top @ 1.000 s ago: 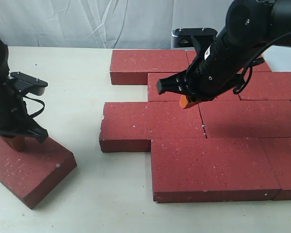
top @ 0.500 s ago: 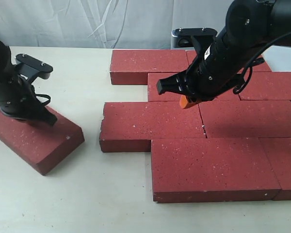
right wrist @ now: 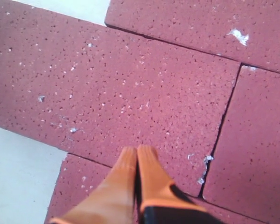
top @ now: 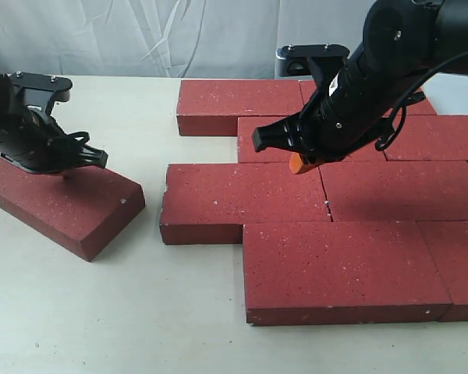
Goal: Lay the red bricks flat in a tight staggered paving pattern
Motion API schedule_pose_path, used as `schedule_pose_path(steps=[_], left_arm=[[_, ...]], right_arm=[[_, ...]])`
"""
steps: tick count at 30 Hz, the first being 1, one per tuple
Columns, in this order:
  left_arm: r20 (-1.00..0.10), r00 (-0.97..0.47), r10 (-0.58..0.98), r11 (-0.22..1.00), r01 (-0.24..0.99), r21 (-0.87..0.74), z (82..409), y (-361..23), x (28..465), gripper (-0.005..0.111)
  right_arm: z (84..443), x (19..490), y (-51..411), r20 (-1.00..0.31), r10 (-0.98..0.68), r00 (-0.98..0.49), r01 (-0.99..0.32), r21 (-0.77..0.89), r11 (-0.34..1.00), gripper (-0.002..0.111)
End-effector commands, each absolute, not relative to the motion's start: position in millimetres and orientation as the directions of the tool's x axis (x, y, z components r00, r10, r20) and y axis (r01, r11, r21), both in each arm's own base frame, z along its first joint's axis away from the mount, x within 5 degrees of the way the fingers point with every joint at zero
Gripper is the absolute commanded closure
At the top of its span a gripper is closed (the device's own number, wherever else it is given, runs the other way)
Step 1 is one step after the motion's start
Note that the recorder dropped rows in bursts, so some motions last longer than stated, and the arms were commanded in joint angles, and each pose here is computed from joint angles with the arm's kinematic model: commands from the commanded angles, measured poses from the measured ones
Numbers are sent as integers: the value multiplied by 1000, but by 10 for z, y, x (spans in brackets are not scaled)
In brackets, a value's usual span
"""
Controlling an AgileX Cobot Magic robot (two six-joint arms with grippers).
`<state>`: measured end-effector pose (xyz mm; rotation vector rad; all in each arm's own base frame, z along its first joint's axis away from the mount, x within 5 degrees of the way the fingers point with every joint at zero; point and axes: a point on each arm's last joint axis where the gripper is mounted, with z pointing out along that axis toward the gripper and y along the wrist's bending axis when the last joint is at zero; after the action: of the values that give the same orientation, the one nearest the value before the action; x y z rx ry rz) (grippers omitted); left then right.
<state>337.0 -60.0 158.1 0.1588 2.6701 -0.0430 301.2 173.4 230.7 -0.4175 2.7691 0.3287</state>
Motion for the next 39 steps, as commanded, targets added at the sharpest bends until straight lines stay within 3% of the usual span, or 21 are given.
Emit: schedule_pose_path(steps=[1, 8, 11, 18, 24, 31, 35, 39], left_arm=[[-446, -892, 70, 996, 91, -25, 1604, -598, 3399, 107], [-428, -889, 161, 986, 165, 28, 2098, -587, 3368, 107], [-352, -896, 272, 962, 264, 73, 2146, -565, 3280, 107], [-123, -892, 434, 900, 426, 90, 1831, -528, 3162, 107], [16, -886, 464, 885, 464, 40, 1432, -537, 3150, 107], [-24, -882, 470, 882, 471, -24, 1196, -618, 3226, 107], [-74, -882, 466, 884, 468, -7, 1202, -627, 3277, 107], [-163, -909, 383, 922, 388, 4, 1271, -646, 3408, 107]], right_arm=[[2356, 3018, 1705, -372, -248, -895, -327, 166, 930, 109], [2356, 3019, 1707, -373, -246, -895, -326, 169, 930, 109], [2356, 3019, 1707, -373, -246, -895, -326, 169, 930, 109], [2361, 3022, 1718, -378, -233, -896, -319, 183, 930, 109], [2363, 3027, 1720, -385, -231, -894, -319, 184, 930, 109], [2366, 3032, 1722, -390, -229, -892, -320, 185, 929, 109], [2367, 3034, 1723, -392, -229, -891, -320, 185, 929, 109], [2367, 3035, 1723, -394, -228, -890, -320, 185, 929, 109]])
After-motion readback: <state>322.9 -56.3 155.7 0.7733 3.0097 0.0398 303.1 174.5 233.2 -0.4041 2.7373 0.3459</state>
